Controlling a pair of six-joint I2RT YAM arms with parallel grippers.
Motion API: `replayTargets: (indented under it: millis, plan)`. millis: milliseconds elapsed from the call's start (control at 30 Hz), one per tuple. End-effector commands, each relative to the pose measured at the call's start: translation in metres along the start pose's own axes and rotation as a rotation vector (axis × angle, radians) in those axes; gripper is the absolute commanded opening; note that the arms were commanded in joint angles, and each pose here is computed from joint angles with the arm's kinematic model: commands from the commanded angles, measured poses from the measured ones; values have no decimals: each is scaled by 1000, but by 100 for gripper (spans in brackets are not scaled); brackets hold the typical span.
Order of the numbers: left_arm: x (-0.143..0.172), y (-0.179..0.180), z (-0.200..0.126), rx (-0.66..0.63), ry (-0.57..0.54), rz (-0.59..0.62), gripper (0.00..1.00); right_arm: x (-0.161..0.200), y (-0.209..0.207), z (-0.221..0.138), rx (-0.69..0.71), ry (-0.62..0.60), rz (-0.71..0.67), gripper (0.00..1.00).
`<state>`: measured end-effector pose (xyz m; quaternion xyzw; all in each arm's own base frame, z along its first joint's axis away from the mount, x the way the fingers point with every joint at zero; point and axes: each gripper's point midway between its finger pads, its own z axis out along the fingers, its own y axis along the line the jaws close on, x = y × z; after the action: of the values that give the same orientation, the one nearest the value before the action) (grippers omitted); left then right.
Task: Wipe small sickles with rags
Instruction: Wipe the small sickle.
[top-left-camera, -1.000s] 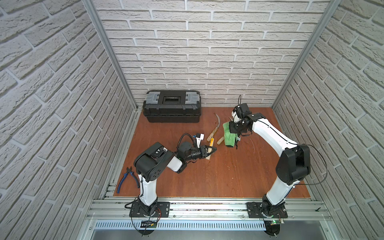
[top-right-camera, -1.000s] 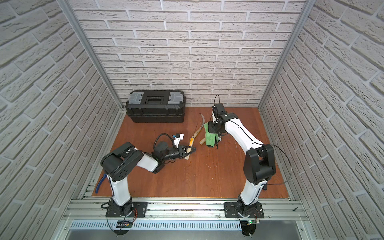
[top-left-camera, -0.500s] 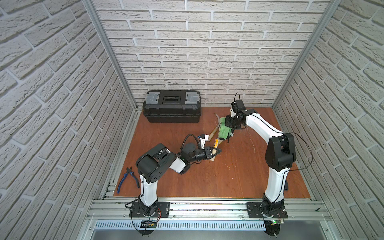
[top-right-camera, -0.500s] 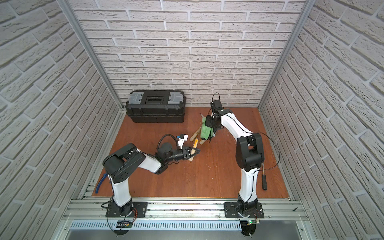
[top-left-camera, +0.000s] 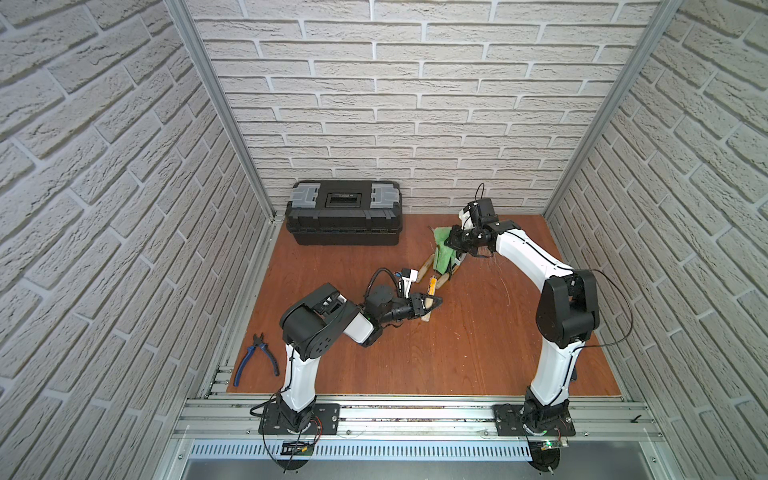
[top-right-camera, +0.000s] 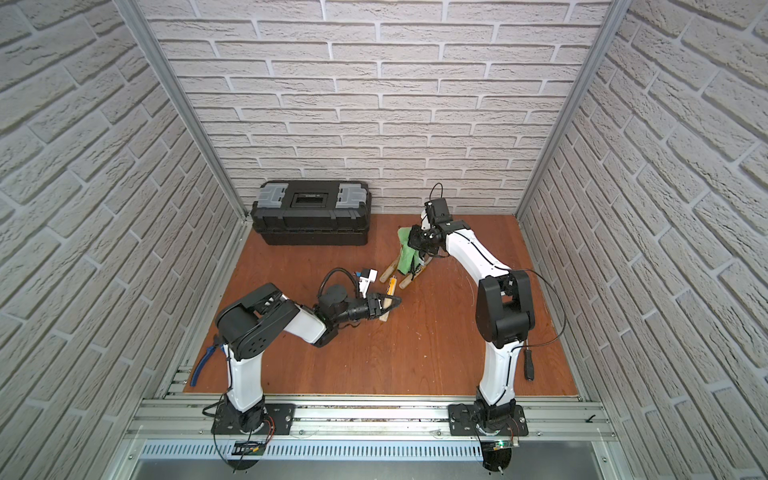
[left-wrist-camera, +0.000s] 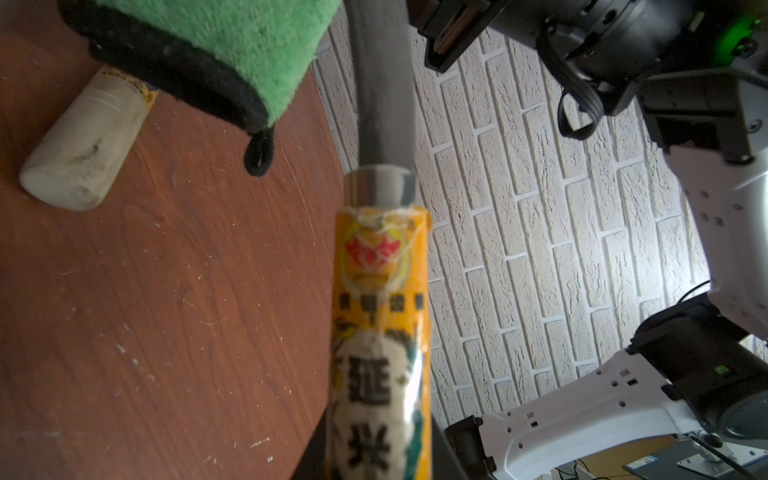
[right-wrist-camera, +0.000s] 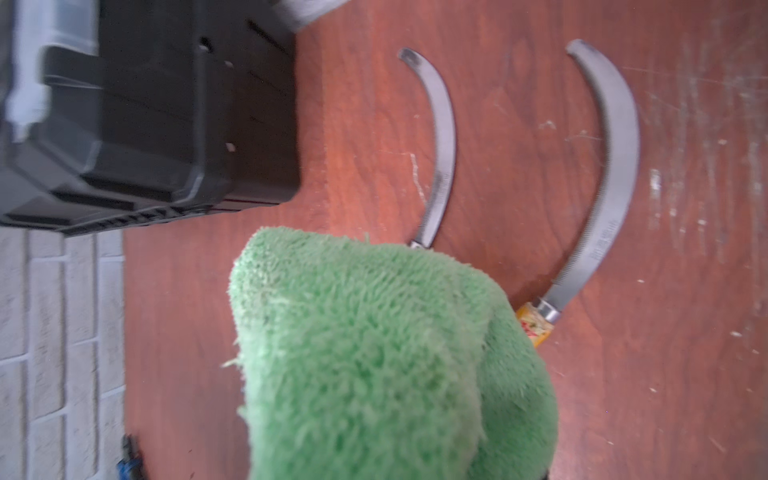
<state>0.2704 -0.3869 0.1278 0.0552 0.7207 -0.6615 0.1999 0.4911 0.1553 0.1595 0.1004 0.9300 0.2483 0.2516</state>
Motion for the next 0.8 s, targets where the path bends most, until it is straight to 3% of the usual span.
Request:
replayTargets:
  millis: [0, 400, 767]
  plan:
    - [-5, -22, 7, 90, 1, 52, 0, -12, 50, -28, -226, -62, -67, 3]
    - [-11, -20, 13, 109, 21, 44, 0, 13, 83, -41, -461, -29, -94, 3]
    - [-27, -12, 6, 102, 10, 40, 0, 63, 105, -46, -524, 86, -247, 3]
